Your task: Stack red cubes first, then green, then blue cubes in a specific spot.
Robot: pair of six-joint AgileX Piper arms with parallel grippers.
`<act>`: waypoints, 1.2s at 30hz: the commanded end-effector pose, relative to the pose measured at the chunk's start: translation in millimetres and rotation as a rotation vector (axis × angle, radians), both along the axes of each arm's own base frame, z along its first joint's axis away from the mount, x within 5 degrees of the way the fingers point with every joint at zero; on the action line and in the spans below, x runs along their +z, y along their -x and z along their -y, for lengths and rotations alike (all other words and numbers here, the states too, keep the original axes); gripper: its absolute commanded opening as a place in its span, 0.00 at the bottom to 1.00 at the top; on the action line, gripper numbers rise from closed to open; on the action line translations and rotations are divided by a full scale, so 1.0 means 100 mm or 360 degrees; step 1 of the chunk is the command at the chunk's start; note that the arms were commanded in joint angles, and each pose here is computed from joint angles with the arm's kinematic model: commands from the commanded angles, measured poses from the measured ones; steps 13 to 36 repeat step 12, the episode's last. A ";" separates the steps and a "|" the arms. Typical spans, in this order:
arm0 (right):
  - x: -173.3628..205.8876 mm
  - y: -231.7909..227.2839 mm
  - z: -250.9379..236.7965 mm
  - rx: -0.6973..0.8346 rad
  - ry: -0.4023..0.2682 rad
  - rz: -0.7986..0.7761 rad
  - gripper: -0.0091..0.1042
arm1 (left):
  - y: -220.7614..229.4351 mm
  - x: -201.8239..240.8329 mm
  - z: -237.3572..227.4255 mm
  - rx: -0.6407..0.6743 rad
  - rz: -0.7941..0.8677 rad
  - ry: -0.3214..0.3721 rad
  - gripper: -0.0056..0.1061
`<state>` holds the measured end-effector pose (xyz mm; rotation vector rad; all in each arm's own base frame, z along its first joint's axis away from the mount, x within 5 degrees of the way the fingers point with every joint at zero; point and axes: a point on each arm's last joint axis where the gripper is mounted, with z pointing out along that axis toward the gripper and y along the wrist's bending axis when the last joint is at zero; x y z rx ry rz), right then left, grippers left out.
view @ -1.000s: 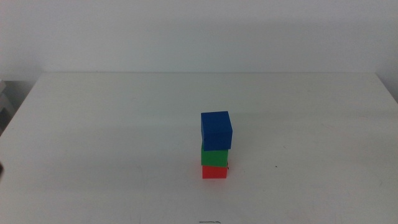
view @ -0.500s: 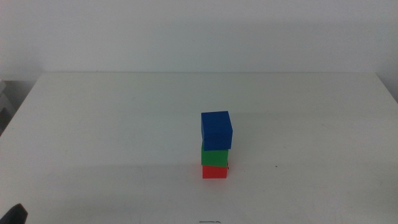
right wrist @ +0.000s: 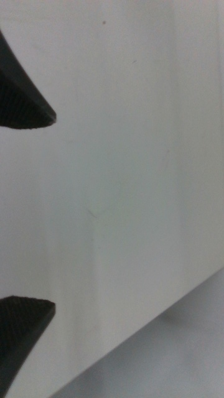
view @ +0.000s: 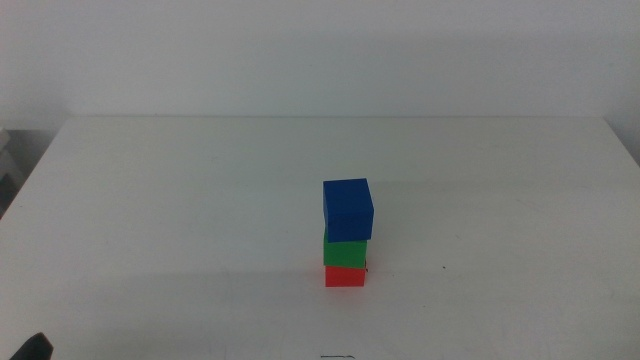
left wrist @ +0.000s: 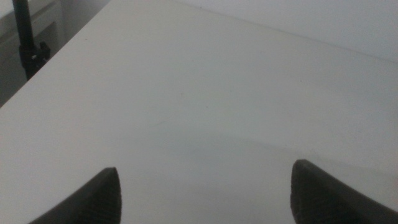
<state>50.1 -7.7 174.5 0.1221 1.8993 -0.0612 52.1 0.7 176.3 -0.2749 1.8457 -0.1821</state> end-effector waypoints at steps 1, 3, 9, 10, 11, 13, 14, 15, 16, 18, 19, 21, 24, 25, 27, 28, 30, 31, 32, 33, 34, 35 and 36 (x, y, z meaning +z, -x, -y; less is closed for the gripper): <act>0.11 -0.01 0.00 0.0010 0.0059 0.0185 0.80 | 0.00 0.17 0.00 0.0004 0.0204 0.0019 0.88; 0.07 -0.02 0.00 0.0015 0.0060 0.0188 0.80 | 0.00 0.15 0.00 0.0004 0.0210 0.0019 0.88; 0.06 -0.02 0.00 0.0014 0.0059 0.0180 0.80 | -0.02 0.08 0.00 0.0005 0.0228 0.0019 0.88; 0.06 -0.02 0.00 0.0014 0.0059 0.0178 0.80 | -0.02 0.08 0.00 0.0005 0.0230 0.0019 0.88; 0.06 -0.02 0.00 0.0014 0.0059 0.0178 0.80 | -0.02 0.08 0.00 0.0005 0.0230 0.0019 0.88; 0.06 -0.02 0.00 0.0014 0.0059 0.0178 0.80 | -0.02 0.08 0.00 0.0005 0.0230 0.0019 0.88; 0.06 -0.02 0.00 0.0014 0.0059 0.0178 0.80 | -0.02 0.08 0.00 0.0005 0.0230 0.0019 0.88; 0.06 -0.02 0.00 0.0014 0.0059 0.0178 0.80 | -0.02 0.08 0.00 0.0005 0.0230 0.0019 0.88; 0.06 -0.02 0.00 0.0014 0.0059 0.0178 0.80 | -0.02 0.08 0.00 0.0005 0.0230 0.0019 0.88; 0.06 -0.02 0.00 0.0014 0.0059 0.0178 0.80 | -0.02 0.08 0.00 0.0005 0.0230 0.0019 0.88; 0.06 -0.02 0.00 0.0014 0.0059 0.0178 0.80 | -0.02 0.08 0.00 0.0005 0.0230 0.0019 0.88; 0.06 -0.02 0.00 0.0014 0.0059 0.0178 0.80 | -0.02 0.08 0.00 0.0005 0.0230 0.0019 0.88; 0.06 -0.02 0.00 0.0014 0.0059 0.0178 0.80 | -0.02 0.08 0.00 0.0005 0.0230 0.0019 0.88; 0.06 -0.02 0.00 0.0014 0.0059 0.0178 0.80 | -0.02 0.08 0.00 0.0005 0.0230 0.0019 0.88; 0.06 -0.02 0.00 0.0014 0.0059 0.0178 0.80 | -0.02 0.08 0.00 0.0005 0.0230 0.0019 0.88; 0.06 -0.02 0.00 0.0014 0.0059 0.0178 0.80 | -0.02 0.08 0.00 0.0005 0.0230 0.0019 0.88; 0.06 -0.02 0.00 0.0014 0.0059 0.0178 0.80 | -0.02 0.08 0.00 0.0005 0.0230 0.0019 0.88; 0.06 -0.02 0.00 0.0014 0.0059 0.0178 0.80 | -0.02 0.08 0.00 0.0005 0.0230 0.0019 0.88; 0.06 -0.02 0.00 0.0014 0.0059 0.0178 0.80 | -0.02 0.08 0.00 0.0005 0.0230 0.0019 0.88; 0.06 -0.02 0.00 0.0014 0.0059 0.0178 0.80 | -0.02 0.08 0.00 0.0005 0.0230 0.0019 0.88; 0.06 -0.02 0.00 0.0014 0.0059 0.0178 0.80 | -0.02 0.08 0.00 0.0005 0.0230 0.0019 0.88; 0.06 -0.02 0.00 0.0014 0.0059 0.0178 0.80 | -0.02 0.08 0.00 0.0005 0.0230 0.0019 0.88; 0.06 -0.02 0.00 0.0014 0.0059 0.0178 0.80 | -0.02 0.08 0.00 0.0005 0.0230 0.0019 0.88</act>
